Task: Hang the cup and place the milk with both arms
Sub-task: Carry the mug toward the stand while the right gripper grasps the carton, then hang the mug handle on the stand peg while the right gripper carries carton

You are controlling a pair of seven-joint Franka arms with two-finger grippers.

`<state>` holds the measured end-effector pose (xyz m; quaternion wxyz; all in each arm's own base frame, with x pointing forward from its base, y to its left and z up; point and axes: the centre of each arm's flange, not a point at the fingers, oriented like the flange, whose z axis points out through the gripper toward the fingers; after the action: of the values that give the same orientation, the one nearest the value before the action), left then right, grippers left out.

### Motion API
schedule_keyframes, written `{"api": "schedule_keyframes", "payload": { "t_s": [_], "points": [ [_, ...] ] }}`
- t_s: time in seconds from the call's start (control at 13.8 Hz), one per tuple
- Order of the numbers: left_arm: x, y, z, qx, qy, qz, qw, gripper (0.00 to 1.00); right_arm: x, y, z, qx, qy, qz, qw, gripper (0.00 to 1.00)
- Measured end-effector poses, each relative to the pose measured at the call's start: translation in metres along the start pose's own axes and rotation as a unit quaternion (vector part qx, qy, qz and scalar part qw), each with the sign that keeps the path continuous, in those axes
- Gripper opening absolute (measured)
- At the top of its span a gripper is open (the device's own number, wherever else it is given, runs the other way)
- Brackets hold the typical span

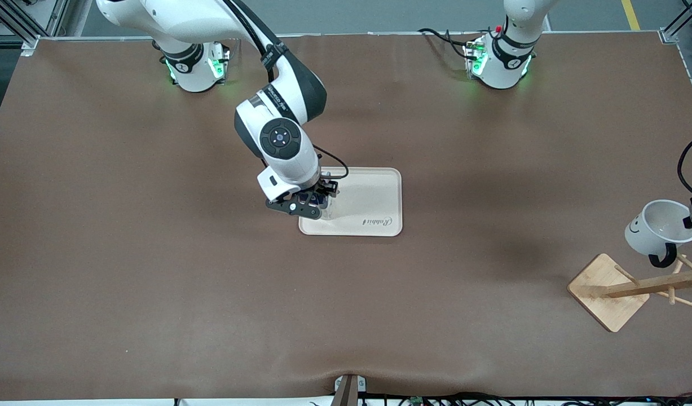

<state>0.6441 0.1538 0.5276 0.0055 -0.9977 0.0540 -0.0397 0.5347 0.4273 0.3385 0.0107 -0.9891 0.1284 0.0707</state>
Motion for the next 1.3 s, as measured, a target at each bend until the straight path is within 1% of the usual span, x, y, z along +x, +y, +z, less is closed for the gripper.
{"api": "schedule_keyframes", "payload": {
  "t_s": [0.14, 0.29, 0.43, 0.51, 0.65, 0.8, 0.87, 0.94, 1.01, 1.08, 1.16, 1.23, 1.3],
  "points": [
    [-0.001, -0.007, 0.001, -0.001, 0.000, -0.003, 1.000, 0.07, 0.009, 0.009, -0.017, -0.013, -0.011, 0.012, 1.000, 0.59],
    [-0.002, -0.018, 0.005, -0.005, 0.002, -0.006, 1.000, 0.07, 0.030, 0.032, -0.055, -0.018, -0.019, 0.033, 0.999, 0.59],
    [-0.003, -0.029, 0.010, -0.010, 0.006, 0.002, 1.000, 0.07, 0.055, 0.070, -0.094, -0.014, -0.022, 0.043, 0.999, 0.55],
    [-0.003, -0.034, 0.013, -0.011, 0.008, 0.004, 1.000, 0.07, 0.067, 0.093, -0.108, -0.016, -0.027, 0.045, 0.999, 0.55],
    [-0.004, -0.042, 0.017, -0.012, 0.010, 0.005, 1.000, 0.07, 0.093, 0.137, -0.130, -0.009, -0.027, 0.055, 0.998, 0.55],
    [-0.005, -0.044, 0.020, -0.014, 0.008, 0.004, 1.000, 0.07, 0.121, 0.185, -0.146, 0.002, -0.024, 0.033, 0.999, 0.55],
    [-0.004, -0.044, 0.021, -0.017, 0.008, 0.003, 1.000, 0.13, 0.134, 0.212, -0.151, 0.004, -0.026, 0.025, 0.999, 0.55],
    [-0.004, -0.043, 0.021, -0.022, 0.010, 0.002, 1.000, 0.22, 0.146, 0.239, -0.155, 0.005, -0.032, 0.020, 0.999, 0.55],
    [-0.003, -0.042, 0.021, -0.030, 0.013, -0.001, 0.999, 0.33, 0.156, 0.266, -0.156, 0.007, -0.035, 0.012, 0.999, 0.55],
    [-0.002, -0.040, 0.019, -0.037, 0.017, -0.005, 0.999, 0.43, 0.166, 0.293, -0.156, 0.008, -0.037, 0.000, 0.999, 0.55],
    [-0.001, -0.039, 0.017, -0.040, 0.019, -0.012, 0.999, 0.54, 0.173, 0.319, -0.154, 0.003, -0.038, -0.012, 0.999, 0.55],
    [-0.001, -0.036, 0.015, -0.042, 0.019, -0.023, 0.999, 0.63, 0.178, 0.343, -0.152, -0.004, -0.039, -0.023, 0.999, 0.55],
    [-0.001, -0.031, 0.013, -0.044, 0.014, -0.036, 0.998, 0.74, 0.182, 0.363, -0.149, -0.010, -0.042, -0.032, 0.999, 0.55]
  ]
}}
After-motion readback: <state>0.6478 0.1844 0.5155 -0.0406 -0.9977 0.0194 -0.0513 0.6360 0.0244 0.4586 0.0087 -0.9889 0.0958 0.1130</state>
